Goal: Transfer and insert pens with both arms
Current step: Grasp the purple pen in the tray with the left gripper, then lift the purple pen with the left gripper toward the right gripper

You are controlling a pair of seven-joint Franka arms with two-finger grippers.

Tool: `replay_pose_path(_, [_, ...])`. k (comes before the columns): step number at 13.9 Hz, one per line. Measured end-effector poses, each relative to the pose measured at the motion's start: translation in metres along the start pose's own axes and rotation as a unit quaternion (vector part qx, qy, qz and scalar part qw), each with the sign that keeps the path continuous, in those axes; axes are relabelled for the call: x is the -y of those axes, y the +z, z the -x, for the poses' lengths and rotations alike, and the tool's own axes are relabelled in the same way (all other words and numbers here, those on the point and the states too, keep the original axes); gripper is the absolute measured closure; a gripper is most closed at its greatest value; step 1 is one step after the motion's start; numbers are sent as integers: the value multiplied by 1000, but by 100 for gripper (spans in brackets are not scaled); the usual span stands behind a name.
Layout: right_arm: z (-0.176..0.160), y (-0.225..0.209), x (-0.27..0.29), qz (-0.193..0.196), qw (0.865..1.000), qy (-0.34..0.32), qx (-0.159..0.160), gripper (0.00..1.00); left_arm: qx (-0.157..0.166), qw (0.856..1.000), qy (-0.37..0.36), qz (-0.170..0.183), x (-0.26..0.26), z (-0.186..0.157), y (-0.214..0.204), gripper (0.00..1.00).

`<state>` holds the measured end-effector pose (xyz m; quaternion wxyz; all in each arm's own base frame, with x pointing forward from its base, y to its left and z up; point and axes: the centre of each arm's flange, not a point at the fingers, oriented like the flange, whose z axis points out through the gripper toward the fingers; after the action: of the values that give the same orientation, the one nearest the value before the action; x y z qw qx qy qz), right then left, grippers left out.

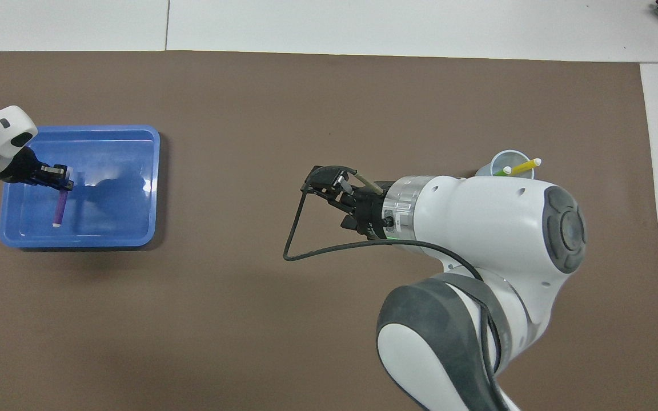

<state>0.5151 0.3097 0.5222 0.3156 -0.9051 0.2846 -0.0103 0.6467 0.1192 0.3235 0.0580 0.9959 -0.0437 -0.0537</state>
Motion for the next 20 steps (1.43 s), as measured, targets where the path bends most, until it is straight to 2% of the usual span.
replay_pose_path(2, [0,0,0,-3,1000,4,3,0,-2,1000,-4,15,-10,-3,-2,83])
replay_pose_path(6, [-1,-2,1,-11,1000,6,-3,0,7,999,-33,15,-18,-2,-9,83])
replay_pose_path(8, [-1,-1,1,-11,1000,6,-3,0,25,996,-81,16,-15,4,-9,83])
replay_pose_path(10, [-1,-1,1,-10,1000,6,-2,0,65,989,-128,22,-20,14,-9,83])
replay_pose_path(13, [-1,-1,1,-10,1000,6,-2,0,105,971,-208,58,-47,23,-18,83])
replay_pose_path(15, [-1,-1,1,-10,1000,6,-2,0,137,950,-267,85,-70,30,-28,83])
replay_pose_path(20, [-1,-1,1,-13,1000,11,0,0,216,898,-364,122,-161,42,-30,83])
